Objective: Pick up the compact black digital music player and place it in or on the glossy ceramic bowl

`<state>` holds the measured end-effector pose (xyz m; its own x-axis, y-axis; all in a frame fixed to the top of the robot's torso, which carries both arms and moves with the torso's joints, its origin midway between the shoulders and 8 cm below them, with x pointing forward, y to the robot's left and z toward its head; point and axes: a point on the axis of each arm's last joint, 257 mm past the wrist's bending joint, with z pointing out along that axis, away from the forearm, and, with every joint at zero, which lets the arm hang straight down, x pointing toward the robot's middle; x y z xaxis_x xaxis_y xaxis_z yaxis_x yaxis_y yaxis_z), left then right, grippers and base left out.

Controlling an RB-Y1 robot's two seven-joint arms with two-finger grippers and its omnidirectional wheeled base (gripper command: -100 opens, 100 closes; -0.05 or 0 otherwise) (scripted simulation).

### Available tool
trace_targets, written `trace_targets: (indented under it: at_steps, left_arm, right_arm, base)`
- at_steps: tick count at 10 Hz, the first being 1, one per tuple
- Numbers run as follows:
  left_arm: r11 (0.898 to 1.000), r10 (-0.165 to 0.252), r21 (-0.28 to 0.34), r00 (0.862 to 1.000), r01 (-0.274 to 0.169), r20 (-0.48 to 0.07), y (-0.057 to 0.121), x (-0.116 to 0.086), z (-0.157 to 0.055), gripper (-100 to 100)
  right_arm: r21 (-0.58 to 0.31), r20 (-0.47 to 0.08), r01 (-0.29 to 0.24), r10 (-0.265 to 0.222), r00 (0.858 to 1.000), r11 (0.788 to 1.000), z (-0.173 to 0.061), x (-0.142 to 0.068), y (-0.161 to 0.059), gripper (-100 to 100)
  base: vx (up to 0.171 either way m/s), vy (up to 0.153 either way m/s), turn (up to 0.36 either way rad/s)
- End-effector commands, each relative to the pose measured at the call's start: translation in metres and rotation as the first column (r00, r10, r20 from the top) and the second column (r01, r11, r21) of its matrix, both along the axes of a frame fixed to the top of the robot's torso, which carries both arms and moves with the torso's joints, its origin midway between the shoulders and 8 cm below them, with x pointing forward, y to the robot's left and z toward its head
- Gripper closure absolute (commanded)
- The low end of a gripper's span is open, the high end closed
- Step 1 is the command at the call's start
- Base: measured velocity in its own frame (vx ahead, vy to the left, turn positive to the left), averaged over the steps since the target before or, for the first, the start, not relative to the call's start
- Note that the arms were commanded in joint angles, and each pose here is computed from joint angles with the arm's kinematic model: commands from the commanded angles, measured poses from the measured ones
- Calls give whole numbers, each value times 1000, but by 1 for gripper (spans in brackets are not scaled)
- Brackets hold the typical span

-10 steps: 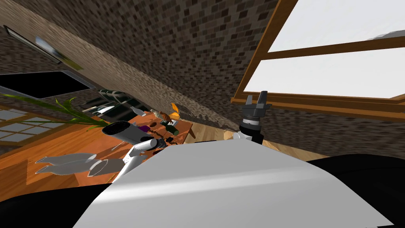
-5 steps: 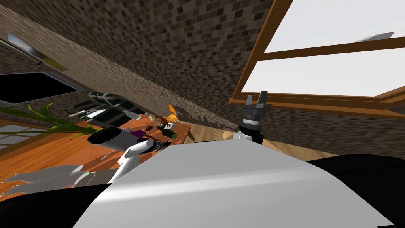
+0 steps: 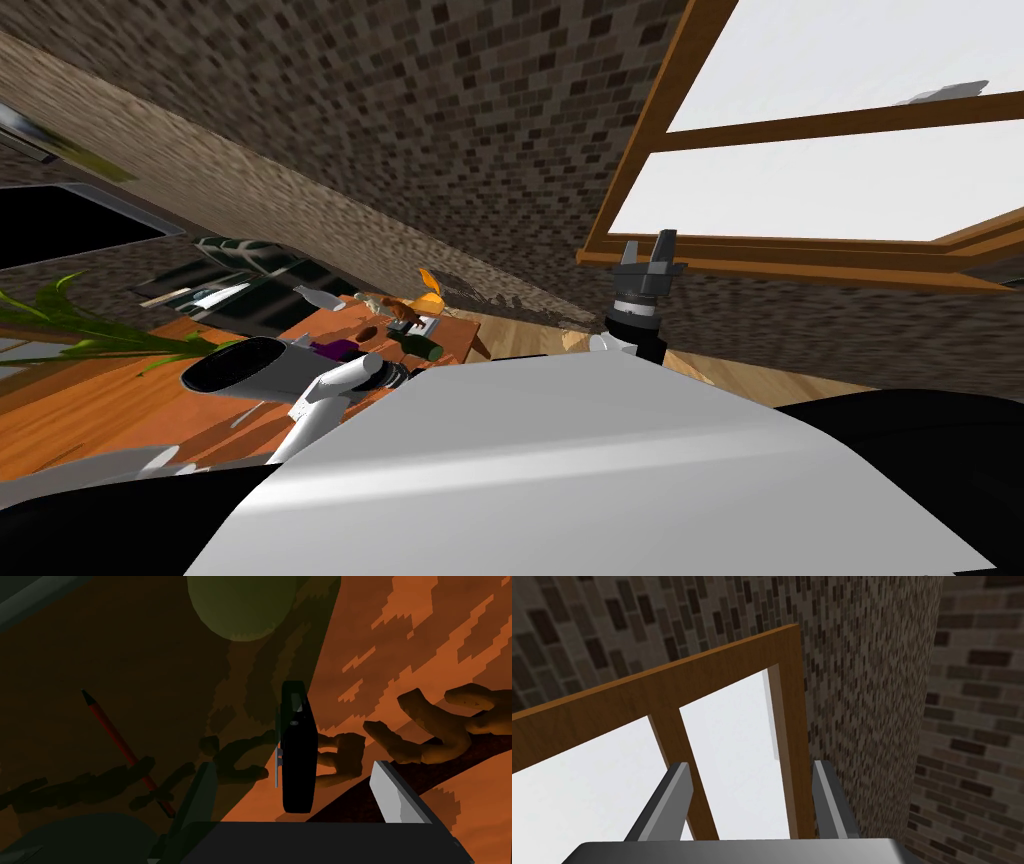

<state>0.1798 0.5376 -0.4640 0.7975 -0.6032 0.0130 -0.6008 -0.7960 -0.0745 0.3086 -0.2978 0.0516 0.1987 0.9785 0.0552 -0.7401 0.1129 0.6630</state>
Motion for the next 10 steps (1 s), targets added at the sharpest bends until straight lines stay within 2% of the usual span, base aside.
trace_targets:
  at_steps: [1, 2, 6, 10]
  left_arm:
    - [1000, 0, 0, 1000, 0, 0, 0, 0, 0, 0]
    - [999, 42, 1, 999, -42, 2, 5, 2, -5, -100]
    - [992, 124, 2, 992, -124, 3, 12, 5, -15, -100]
    - [979, 202, -1, 979, -202, 2, 18, 8, -25, -100]
  right_arm:
    - [0, 0, 0, 0, 1000, 1000, 0, 0, 0, 0]
    - [0, 0, 0, 0, 1000, 1000, 0, 0, 0, 0]
    - [0, 0, 0, 0, 1000, 1000, 0, 0, 0, 0]
    - [0, 0, 0, 0, 1000, 1000, 0, 0, 0, 0]
  base:
    - [5, 0, 1]
    - [-72, 19, -278]
    - [-135, 34, -223]
    - [-121, 14, -207]
